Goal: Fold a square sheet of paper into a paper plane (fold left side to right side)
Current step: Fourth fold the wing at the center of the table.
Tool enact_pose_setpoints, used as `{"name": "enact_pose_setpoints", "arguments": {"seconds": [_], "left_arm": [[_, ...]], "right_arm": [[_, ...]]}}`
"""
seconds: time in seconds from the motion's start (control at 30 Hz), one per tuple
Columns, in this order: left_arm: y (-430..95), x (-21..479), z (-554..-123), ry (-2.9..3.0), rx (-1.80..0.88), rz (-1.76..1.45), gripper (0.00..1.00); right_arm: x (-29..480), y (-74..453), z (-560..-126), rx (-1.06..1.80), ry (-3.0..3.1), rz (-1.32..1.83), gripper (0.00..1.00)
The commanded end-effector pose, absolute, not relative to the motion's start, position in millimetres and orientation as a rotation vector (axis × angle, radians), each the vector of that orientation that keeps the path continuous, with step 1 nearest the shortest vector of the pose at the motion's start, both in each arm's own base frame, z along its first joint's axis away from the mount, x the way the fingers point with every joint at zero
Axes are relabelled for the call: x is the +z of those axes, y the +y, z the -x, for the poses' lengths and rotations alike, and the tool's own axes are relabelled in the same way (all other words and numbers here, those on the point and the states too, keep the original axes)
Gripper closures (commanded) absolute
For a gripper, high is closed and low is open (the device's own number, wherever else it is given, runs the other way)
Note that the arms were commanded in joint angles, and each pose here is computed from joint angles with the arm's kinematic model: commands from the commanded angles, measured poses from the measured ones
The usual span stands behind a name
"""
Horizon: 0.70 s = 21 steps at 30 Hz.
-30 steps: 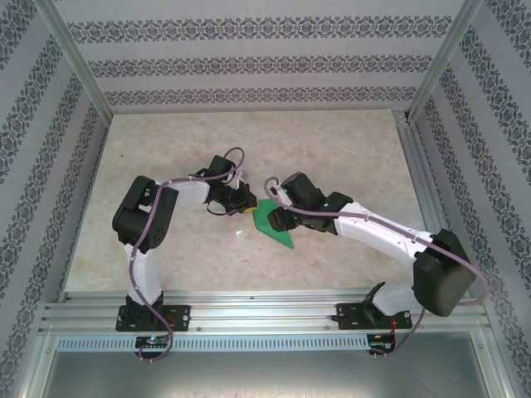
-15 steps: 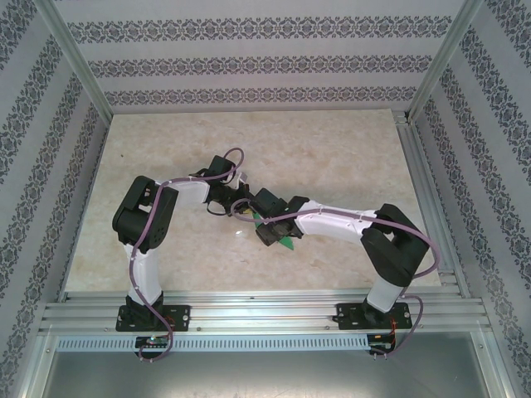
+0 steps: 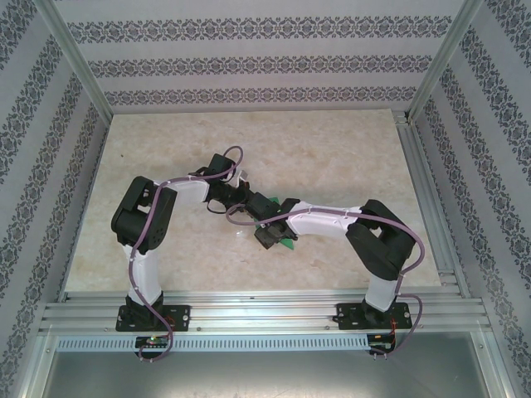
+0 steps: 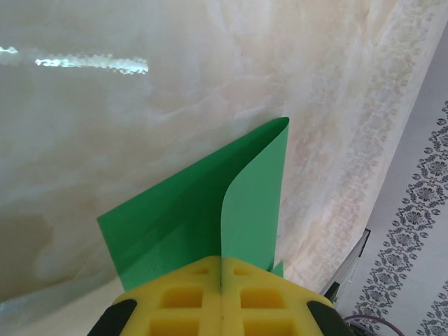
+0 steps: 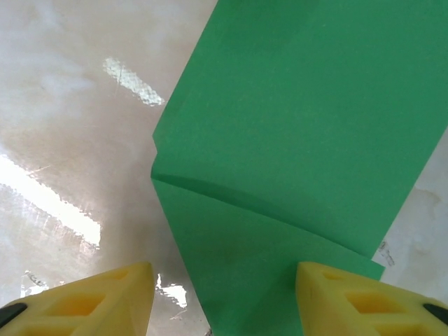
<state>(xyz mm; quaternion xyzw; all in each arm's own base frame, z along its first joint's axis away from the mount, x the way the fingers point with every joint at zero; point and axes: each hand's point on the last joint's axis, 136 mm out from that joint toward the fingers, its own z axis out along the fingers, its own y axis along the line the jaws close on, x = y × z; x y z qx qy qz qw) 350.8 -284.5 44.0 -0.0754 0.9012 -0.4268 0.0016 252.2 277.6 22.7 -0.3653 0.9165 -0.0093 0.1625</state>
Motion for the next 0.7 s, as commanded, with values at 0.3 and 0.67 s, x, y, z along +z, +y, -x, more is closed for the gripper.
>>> {"name": "enact_pose_setpoints", "arguments": {"seconds": [0.3, 0.67], "left_arm": [[-299, 74, -354, 2.765, -1.443, 0.208, 0.94], [-302, 78, -356, 2.748, -1.477, 0.218, 0.94]], "right_arm": [[25, 274, -269, -0.063, 2.595, 0.962, 0.54], [25, 269, -271, -0.073, 2.593, 0.958, 0.56]]}}
